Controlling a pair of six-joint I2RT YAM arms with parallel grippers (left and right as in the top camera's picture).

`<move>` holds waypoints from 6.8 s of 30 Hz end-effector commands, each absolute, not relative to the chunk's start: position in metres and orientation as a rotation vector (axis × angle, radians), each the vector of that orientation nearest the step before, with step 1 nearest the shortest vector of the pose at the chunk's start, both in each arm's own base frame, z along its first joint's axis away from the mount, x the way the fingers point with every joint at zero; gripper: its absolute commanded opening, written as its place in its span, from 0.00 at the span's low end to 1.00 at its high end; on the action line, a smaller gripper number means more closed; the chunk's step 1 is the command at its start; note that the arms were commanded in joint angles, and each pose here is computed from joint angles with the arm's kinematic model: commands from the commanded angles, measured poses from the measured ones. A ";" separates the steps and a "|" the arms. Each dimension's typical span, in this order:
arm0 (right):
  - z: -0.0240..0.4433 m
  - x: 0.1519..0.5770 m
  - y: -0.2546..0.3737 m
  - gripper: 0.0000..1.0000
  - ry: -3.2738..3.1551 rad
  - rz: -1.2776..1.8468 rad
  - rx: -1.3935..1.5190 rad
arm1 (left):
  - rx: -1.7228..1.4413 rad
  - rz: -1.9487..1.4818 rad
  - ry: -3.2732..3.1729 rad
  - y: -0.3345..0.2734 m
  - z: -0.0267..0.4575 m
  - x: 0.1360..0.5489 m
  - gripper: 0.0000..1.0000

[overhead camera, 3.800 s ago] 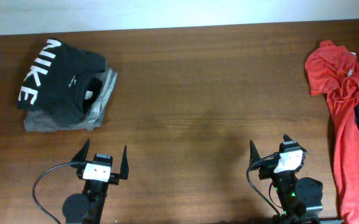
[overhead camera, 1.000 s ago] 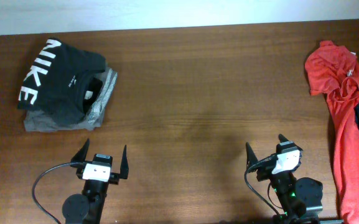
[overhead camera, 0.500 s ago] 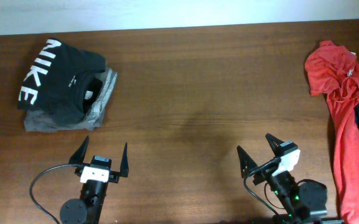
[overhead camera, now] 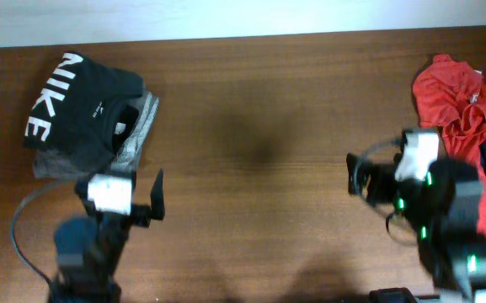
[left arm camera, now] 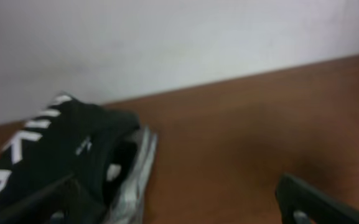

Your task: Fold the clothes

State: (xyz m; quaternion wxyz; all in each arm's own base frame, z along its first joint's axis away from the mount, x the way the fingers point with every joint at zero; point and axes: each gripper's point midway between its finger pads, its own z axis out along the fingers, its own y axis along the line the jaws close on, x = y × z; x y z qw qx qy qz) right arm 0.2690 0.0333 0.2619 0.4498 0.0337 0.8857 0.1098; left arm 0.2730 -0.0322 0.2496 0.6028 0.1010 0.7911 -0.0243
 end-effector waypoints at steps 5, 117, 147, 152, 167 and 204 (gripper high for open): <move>0.250 0.314 0.048 0.99 2.449 0.355 0.044 | 0.263 -0.172 2.131 -0.047 0.289 0.330 0.99; 0.057 0.410 -0.048 0.36 2.948 0.236 0.631 | 0.516 -0.378 2.829 -0.135 0.111 0.434 0.36; 0.115 0.489 -0.125 0.04 2.563 0.170 0.577 | 0.530 -0.284 2.934 -0.129 0.045 0.443 0.26; 0.127 0.508 -0.138 0.63 2.478 0.119 0.539 | 0.530 -0.284 2.935 -0.129 0.045 0.443 0.26; 0.062 0.383 -0.123 0.63 2.976 0.106 0.761 | 0.533 -0.318 2.928 -0.133 0.046 0.443 0.60; 0.132 0.455 -0.200 0.95 2.616 -0.334 0.674 | 0.662 -0.323 2.976 -0.162 -0.012 0.399 0.40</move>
